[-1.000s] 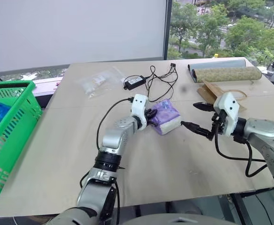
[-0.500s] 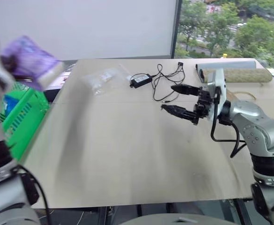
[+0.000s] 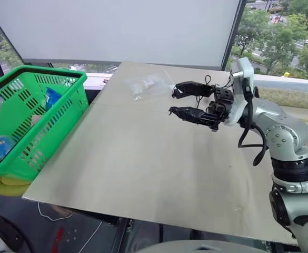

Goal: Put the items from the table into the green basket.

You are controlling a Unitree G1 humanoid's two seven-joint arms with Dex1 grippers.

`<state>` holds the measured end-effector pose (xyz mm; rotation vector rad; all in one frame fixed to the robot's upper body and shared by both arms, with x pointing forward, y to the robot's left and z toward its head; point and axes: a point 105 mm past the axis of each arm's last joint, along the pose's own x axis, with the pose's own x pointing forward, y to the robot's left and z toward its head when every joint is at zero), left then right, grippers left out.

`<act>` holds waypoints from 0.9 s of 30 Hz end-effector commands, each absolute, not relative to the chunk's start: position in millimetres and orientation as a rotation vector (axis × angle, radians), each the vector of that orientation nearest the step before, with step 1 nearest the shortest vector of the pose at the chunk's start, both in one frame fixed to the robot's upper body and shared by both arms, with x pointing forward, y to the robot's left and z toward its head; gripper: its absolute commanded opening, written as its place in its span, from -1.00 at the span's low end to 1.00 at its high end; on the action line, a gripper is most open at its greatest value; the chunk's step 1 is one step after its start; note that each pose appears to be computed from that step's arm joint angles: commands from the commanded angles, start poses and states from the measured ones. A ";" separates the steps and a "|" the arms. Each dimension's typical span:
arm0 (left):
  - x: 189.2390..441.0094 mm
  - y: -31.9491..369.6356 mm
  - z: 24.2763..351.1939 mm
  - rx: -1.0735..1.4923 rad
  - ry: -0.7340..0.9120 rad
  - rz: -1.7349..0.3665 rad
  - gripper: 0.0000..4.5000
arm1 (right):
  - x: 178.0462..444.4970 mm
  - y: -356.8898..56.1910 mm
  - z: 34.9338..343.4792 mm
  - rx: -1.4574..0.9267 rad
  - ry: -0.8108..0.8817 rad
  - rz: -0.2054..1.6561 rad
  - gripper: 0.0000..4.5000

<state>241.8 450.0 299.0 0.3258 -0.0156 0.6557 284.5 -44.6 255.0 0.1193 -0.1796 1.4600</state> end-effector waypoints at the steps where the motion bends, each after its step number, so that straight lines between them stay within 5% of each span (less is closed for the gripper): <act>1: 253.0 440.5 303.6 0.349 -0.081 0.597 0.75 | 280.6 -47.5 265.9 0.084 -0.237 1.453 1.00; 2: 257.1 437.5 301.6 0.340 -0.101 0.575 0.93 | 281.2 -49.3 263.9 0.083 -0.231 1.440 1.00; 7: 285.7 391.7 278.8 0.263 -0.156 0.322 0.93 | 287.2 -64.0 240.8 0.057 -0.159 1.354 1.00; 10: 304.9 310.0 232.3 0.174 -0.111 -0.037 0.93 | 299.0 -86.9 194.1 -0.071 -0.051 1.206 1.00; 12: 307.7 280.7 194.6 0.146 -0.035 -0.090 0.93 | 308.9 -101.9 164.7 -0.140 0.000 1.084 1.00; 18: 288.3 189.4 104.8 0.090 0.085 -0.345 0.93 | 307.6 -139.9 96.2 -0.133 0.083 0.838 1.00; 27: 274.9 144.8 82.6 0.046 0.082 -0.509 0.93 | 285.3 -165.3 72.3 -0.130 0.092 0.753 1.00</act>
